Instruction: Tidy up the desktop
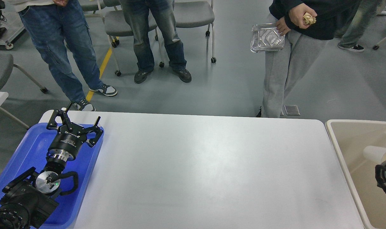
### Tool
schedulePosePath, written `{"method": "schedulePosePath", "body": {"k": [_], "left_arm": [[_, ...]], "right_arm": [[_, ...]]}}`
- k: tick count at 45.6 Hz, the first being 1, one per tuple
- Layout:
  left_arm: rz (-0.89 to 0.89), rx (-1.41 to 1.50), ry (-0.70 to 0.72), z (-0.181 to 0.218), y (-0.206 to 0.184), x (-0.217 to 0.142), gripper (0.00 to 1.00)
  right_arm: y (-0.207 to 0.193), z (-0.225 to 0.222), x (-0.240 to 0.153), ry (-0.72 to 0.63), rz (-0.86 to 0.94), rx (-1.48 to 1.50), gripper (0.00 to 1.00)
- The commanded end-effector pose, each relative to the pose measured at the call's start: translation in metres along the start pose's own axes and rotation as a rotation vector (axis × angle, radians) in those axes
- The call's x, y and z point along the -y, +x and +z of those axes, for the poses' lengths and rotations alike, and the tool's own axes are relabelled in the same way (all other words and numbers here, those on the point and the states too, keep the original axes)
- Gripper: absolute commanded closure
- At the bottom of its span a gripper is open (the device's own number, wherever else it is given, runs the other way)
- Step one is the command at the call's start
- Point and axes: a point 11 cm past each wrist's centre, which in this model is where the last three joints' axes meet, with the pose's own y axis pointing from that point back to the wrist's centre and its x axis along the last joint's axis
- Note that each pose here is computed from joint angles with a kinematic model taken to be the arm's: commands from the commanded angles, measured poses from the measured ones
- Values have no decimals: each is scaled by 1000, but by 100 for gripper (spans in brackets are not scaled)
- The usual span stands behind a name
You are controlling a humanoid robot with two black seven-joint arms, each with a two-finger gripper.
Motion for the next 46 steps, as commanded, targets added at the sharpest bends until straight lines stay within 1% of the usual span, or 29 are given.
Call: {"method": "schedulePosePath", "body": {"k": [1,20,24,25,26,27,30,33,35,39,40,41,42,46], "left_arm": [[0,1,0,0,0,0,0],[0,1,0,0,0,0,0],[0,0,-1,0,0,0,0],[0,1,0,0,0,0,0],[0,1,0,0,0,0,0],[0,1,0,0,0,0,0],[0,1,0,0,0,0,0],[0,0,1,0,0,0,0],[0,0,-1,0,0,0,0],[0,0,-1,0,0,0,0],[0,0,-1,0,0,0,0],[0,0,-1,0,0,0,0],[0,0,-1,0,0,0,0],[0,0,-1,0,0,0,0]], "right_arm": [[7,16,2,-29,9,18,100],[18,36,4,-57,28,21,100],[20,38,5,-60,30,18,78],[20,38,5,-60,32,20,68],[21,39,5,-60,34,19,55],[21,40,5,-61,35,18,48],[23,40,5,-63,38,17,45],[23,41,5,-62,39,17,35],[24,41,5,-61,40,17,31],[25,39,5,-59,40,18,20],[25,39,5,-59,40,18,14],[25,39,5,-59,43,18,4],[26,38,5,-58,43,19,0],[26,36,5,-52,43,10,0]]}}
